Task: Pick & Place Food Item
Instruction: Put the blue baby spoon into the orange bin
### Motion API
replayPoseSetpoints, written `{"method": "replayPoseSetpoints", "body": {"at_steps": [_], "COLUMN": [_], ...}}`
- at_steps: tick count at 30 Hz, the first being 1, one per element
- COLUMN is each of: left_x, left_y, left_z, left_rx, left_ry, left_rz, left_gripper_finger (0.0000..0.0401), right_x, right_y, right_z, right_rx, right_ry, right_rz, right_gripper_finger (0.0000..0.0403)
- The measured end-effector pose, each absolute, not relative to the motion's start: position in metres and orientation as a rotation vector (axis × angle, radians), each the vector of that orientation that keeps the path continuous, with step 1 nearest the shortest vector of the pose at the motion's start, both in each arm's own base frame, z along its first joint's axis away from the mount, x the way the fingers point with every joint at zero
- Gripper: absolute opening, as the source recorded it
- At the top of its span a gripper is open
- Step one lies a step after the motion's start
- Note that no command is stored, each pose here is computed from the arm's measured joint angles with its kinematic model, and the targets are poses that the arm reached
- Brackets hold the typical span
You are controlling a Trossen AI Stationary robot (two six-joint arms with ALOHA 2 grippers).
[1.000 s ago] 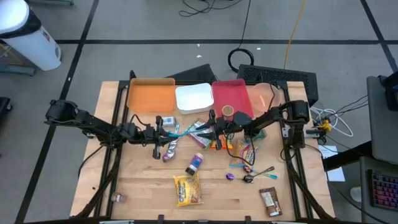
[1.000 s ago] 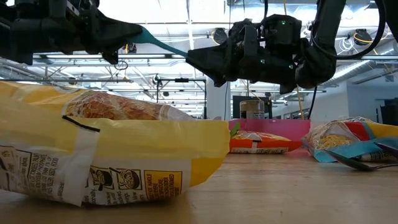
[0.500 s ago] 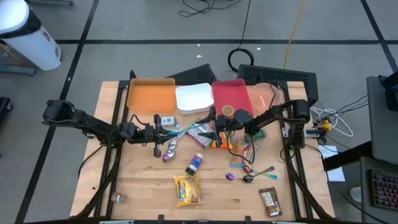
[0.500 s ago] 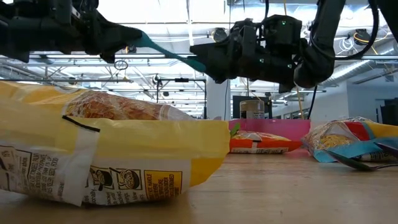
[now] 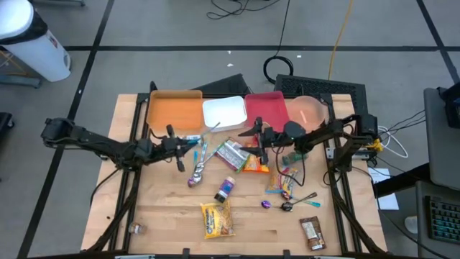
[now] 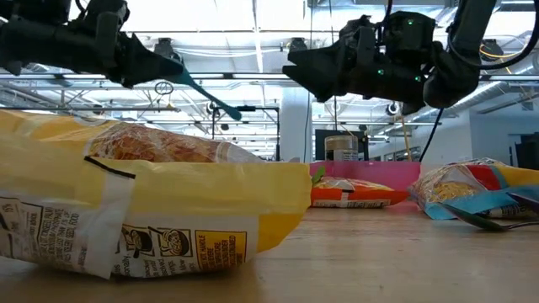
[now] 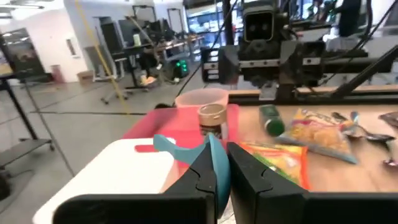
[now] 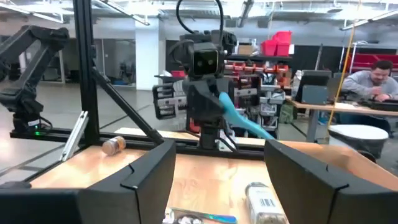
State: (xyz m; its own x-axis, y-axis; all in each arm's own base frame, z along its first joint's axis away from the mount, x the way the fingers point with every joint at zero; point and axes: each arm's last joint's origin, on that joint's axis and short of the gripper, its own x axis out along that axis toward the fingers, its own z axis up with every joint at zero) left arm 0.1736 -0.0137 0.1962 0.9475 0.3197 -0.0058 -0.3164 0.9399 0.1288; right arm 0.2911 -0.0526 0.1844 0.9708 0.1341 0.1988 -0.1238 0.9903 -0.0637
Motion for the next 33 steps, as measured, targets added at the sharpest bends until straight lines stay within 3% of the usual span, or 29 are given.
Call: {"method": "replayPoseSetpoints", "body": {"at_steps": [9, 15, 33], "left_x": [0.174, 0.175, 0.203], "left_y": [-0.010, -0.009, 0.030], "left_z": [0.240, 0.261, 0.215], "left_rx": [0.189, 0.220, 0.243], "left_ry": [0.407, 0.520, 0.852], "left_rz": [0.463, 0.507, 0.628], "left_gripper_finger": [0.0015, 0.0018, 0.0021], "right_x": [0.290, 0.290, 0.291], "right_y": [-0.053, -0.053, -0.053], "right_z": [0.182, 0.181, 0.179], "right_rx": [-0.046, -0.041, -0.050], "right_ry": [-0.195, -0.178, -0.157], "right_rz": [0.103, 0.103, 0.100], "right_gripper_finger": [0.0237, 0.0236, 0.0233]}}
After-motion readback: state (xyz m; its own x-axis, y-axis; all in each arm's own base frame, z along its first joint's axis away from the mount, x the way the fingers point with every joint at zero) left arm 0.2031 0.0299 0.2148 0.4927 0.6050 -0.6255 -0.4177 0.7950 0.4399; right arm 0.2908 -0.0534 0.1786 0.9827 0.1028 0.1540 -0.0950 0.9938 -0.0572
